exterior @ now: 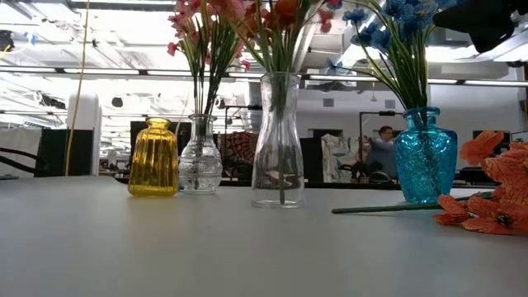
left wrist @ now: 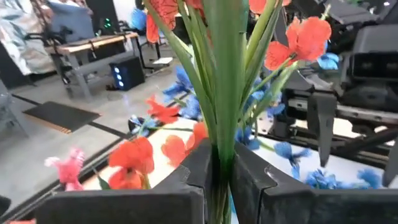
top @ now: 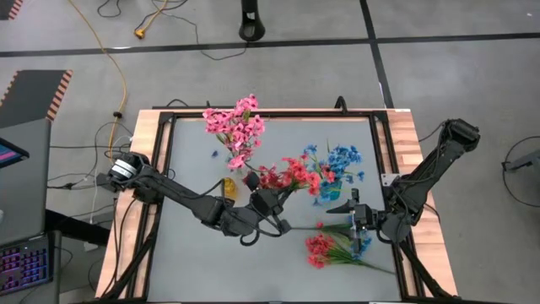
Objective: Sort flowers into vase by color
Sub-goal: Put the top red flowers into the bottom transparent vase
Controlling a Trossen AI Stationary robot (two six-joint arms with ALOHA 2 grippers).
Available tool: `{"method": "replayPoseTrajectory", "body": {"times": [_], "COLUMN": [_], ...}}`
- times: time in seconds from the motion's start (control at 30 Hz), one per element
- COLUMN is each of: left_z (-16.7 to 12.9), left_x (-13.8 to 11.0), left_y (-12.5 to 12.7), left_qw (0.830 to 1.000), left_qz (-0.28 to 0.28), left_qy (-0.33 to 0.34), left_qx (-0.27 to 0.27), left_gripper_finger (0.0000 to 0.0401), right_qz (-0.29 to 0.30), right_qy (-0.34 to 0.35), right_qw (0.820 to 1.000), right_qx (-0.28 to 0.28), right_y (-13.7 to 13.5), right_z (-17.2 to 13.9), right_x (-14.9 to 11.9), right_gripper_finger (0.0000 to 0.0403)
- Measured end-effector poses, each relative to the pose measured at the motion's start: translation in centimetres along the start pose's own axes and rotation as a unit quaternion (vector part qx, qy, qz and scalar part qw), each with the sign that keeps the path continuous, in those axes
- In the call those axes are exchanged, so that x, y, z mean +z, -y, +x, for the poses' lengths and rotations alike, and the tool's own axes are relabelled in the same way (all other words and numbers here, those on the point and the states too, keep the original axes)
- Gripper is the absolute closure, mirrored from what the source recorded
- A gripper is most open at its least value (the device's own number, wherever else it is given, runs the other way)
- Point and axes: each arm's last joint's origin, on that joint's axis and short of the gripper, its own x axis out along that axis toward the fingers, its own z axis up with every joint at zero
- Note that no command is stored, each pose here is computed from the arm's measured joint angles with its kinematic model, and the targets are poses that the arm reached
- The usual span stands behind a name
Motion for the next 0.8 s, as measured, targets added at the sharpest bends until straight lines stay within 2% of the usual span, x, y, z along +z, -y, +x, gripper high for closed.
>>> {"method": "replayPoseTrajectory", "body": {"times": [0.27, 0.6, 0.8], "left_z": [0.0, -0.7, -1.5], "left_x": [-0.3, 0.6, 0.9], "left_y": [0.1, -0.3, -1.2], "left_qw": [0.999, 0.999, 0.997], "left_qz": [-0.032, 0.001, 0.029], "left_qy": [-0.01, -0.015, -0.044], "left_qx": [-0.017, -0.047, -0.053], "left_gripper_finger": [0.037, 0.0369, 0.0369], "right_qz": [0.0, 0.002, 0.003], "right_qy": [0.0, 0.001, 0.002], "right_qw": [1.0, 1.0, 1.0], "right_qx": [0.0, 0.001, 0.002], "right_y": [0.0, 0.0, 0.0], "right_z": [0.0, 0.0, 0.0], "right_x": [0.0, 0.0, 0.1], "right_gripper_finger": [0.0154, 0.0154, 0.0154]}}
